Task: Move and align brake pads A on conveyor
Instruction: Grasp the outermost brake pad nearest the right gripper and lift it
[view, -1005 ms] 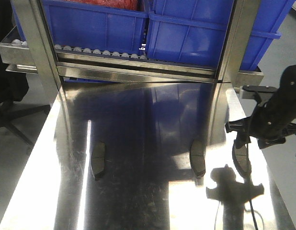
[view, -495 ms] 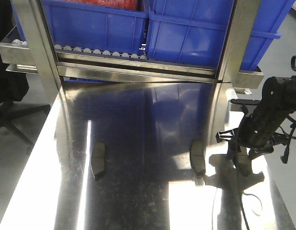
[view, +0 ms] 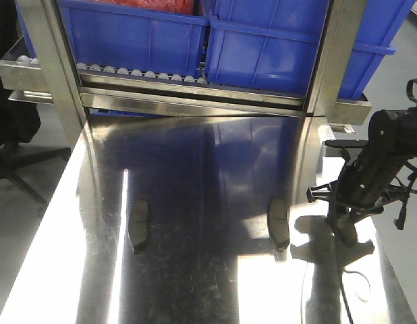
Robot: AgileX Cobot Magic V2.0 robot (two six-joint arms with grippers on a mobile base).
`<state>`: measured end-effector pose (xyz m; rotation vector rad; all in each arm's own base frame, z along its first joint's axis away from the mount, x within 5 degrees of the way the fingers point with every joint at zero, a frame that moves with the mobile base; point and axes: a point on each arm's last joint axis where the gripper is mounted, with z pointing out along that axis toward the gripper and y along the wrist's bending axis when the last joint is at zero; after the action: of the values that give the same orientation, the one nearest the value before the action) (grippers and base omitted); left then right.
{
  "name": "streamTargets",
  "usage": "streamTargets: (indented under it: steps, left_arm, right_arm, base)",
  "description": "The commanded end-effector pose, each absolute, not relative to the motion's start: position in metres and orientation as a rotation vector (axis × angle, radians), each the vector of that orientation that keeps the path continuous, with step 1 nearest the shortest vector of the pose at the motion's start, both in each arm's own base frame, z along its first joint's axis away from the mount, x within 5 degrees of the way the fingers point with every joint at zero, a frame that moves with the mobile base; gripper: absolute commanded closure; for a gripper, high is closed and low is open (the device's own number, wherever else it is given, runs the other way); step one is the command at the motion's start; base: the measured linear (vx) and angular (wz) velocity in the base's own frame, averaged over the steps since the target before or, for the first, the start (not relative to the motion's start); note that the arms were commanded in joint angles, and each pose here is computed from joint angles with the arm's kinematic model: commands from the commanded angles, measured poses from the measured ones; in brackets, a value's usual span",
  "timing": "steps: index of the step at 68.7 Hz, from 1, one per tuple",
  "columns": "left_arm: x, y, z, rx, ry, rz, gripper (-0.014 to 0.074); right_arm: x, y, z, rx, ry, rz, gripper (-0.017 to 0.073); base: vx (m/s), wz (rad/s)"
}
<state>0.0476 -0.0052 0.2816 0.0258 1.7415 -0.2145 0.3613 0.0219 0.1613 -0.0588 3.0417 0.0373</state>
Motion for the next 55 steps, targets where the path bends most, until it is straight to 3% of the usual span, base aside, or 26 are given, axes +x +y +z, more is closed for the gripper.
streamTargets:
  steps: [1, 25, 55]
  left_arm:
    - [0.047, -0.006, 0.299, 0.037, 1.631, -0.234, 0.0599]
    - [0.047, -0.006, 0.299, 0.037, 1.631, -0.234, 0.0599]
    - [0.047, -0.006, 0.299, 0.037, 1.631, -0.234, 0.0599]
  right_arm:
    - [0.364, 0.014, 0.197, -0.090, 2.910, 0.011, 0.0571]
    - [0.324, -0.007, 0.269, -0.073, 2.597, -0.035, 0.0565]
    - [0.222, 0.021, 0.335, -0.150, 2.241, 0.048, 0.0564]
  base:
    - [0.00, 0.00]
    - [0.00, 0.00]
    - [0.00, 0.00]
